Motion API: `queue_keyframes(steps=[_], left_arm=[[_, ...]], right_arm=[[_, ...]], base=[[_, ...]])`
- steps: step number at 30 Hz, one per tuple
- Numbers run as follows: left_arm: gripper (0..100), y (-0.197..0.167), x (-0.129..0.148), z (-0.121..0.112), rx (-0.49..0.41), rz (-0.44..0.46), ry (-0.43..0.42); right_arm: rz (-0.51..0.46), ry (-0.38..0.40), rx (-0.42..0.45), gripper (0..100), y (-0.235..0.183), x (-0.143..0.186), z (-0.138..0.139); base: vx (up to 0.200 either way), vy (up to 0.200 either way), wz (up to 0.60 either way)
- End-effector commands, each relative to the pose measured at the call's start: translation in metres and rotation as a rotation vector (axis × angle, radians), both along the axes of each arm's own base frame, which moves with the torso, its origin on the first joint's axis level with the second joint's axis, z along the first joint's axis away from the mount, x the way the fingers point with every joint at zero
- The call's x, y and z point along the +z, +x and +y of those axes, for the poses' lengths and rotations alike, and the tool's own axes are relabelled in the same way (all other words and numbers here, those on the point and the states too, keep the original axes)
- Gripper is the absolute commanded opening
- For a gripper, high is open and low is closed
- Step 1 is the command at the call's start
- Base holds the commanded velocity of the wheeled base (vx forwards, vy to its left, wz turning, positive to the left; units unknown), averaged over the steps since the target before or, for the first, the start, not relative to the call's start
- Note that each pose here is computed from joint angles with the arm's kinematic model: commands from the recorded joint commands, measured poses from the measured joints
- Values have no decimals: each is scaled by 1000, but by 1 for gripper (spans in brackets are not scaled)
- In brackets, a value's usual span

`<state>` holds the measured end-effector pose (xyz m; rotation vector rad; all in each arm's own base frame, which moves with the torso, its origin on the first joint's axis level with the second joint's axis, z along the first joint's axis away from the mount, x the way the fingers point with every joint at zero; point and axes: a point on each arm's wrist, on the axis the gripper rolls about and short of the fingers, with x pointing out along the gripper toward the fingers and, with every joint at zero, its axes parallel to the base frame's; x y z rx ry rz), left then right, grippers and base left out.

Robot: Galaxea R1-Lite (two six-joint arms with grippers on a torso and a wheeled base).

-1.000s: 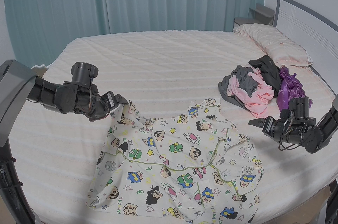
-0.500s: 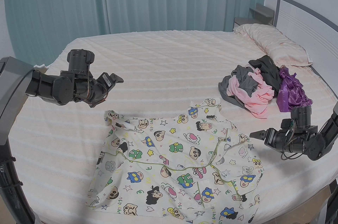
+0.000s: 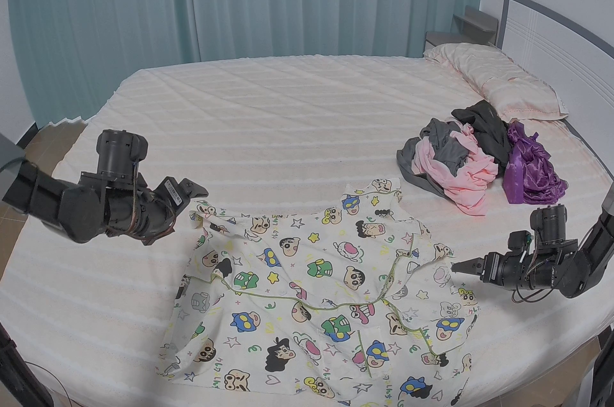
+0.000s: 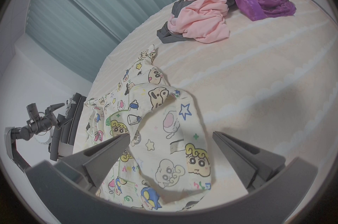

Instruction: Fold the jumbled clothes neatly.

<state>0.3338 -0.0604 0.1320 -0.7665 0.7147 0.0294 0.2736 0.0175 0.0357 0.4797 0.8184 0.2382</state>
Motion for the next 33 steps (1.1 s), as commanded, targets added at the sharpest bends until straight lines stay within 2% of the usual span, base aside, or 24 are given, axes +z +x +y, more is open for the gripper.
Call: queue_keyframes(steps=[1, 6, 12, 13, 22, 33], left_arm=[[100, -41, 15, 2, 14, -50, -48], [100, -55, 3, 5, 22, -39, -58], [100, -59, -2, 4, 25, -44, -76], [100, -60, -2, 4, 24, -48, -79], [100, -61, -4, 4, 29, -43, -90], [100, -72, -17, 4, 20, 9, -71]], right_arm=[[38, 3, 17, 100, 17, -19, -1], [77, 0, 25, 100, 26, -37, 2], [79, -1, 31, 100, 34, -42, 3], [84, -1, 34, 0, 36, -44, 4], [61, 9, 22, 0, 37, -37, 4], [14, 12, -152, 0, 32, -21, -48]], base=[[0, 0, 0], [0, 0, 0], [0, 0, 0], [0, 0, 0], [0, 0, 0], [0, 0, 0]])
